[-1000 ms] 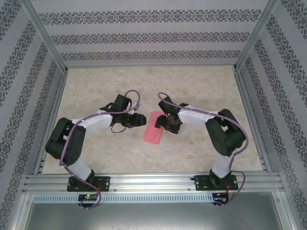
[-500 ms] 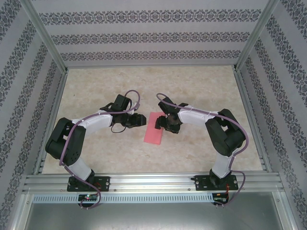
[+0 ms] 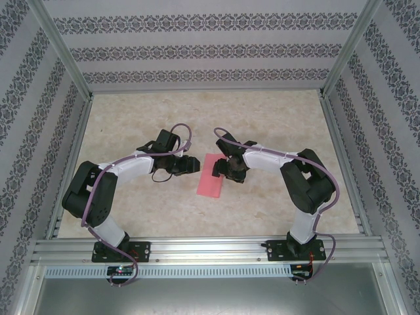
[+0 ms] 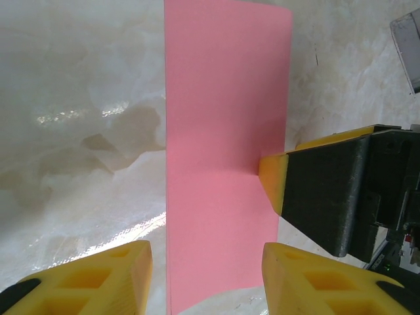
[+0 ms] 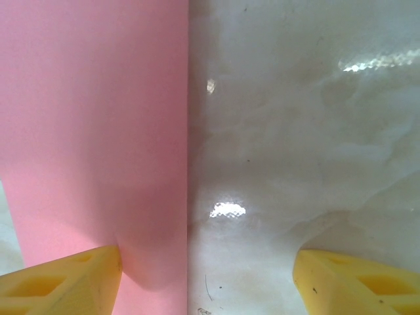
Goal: Fold a paper plane with a square sheet of paper (pick it up from the middle)
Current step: Hold the square sheet of paper at the center of the table.
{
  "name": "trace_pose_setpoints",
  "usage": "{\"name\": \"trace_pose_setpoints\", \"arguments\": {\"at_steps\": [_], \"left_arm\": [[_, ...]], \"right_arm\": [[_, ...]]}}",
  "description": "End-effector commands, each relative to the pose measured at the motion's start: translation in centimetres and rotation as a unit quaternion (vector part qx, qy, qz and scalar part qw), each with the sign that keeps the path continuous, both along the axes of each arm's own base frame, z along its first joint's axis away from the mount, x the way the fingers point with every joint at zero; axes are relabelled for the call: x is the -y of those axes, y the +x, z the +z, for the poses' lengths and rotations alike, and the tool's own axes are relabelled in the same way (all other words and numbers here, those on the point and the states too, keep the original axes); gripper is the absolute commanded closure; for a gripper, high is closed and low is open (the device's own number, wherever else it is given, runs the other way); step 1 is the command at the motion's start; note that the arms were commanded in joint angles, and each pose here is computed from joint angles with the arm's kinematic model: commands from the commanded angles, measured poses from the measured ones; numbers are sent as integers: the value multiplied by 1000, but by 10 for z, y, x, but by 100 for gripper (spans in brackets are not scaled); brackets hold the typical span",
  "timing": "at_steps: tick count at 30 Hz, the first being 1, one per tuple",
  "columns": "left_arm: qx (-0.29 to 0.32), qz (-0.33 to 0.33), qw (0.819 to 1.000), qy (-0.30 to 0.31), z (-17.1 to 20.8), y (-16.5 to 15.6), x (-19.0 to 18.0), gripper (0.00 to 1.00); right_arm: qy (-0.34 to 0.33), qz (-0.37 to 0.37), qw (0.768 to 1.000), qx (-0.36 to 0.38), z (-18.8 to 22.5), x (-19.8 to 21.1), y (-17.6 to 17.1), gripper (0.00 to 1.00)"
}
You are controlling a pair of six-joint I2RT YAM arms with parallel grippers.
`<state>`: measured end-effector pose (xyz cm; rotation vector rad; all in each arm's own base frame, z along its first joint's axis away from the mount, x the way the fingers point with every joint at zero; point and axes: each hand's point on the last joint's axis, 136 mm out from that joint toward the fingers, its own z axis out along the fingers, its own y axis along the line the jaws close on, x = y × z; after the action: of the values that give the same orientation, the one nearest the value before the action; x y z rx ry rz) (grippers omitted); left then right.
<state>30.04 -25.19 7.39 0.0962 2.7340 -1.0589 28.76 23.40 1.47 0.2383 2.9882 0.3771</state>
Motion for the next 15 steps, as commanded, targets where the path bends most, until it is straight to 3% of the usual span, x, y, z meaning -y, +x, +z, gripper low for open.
{"name": "trace_pose_setpoints", "arguments": {"at_steps": [1,15], "left_arm": [[3,-7,1000,0,5,1,5,51],[1,-12,1000,-2,3,1,6,51]], "right_arm": [[-17,-19,1000,-17,-33,11,-5,26],[-39,-2,999,-37,-42,14,-9,27]]}}
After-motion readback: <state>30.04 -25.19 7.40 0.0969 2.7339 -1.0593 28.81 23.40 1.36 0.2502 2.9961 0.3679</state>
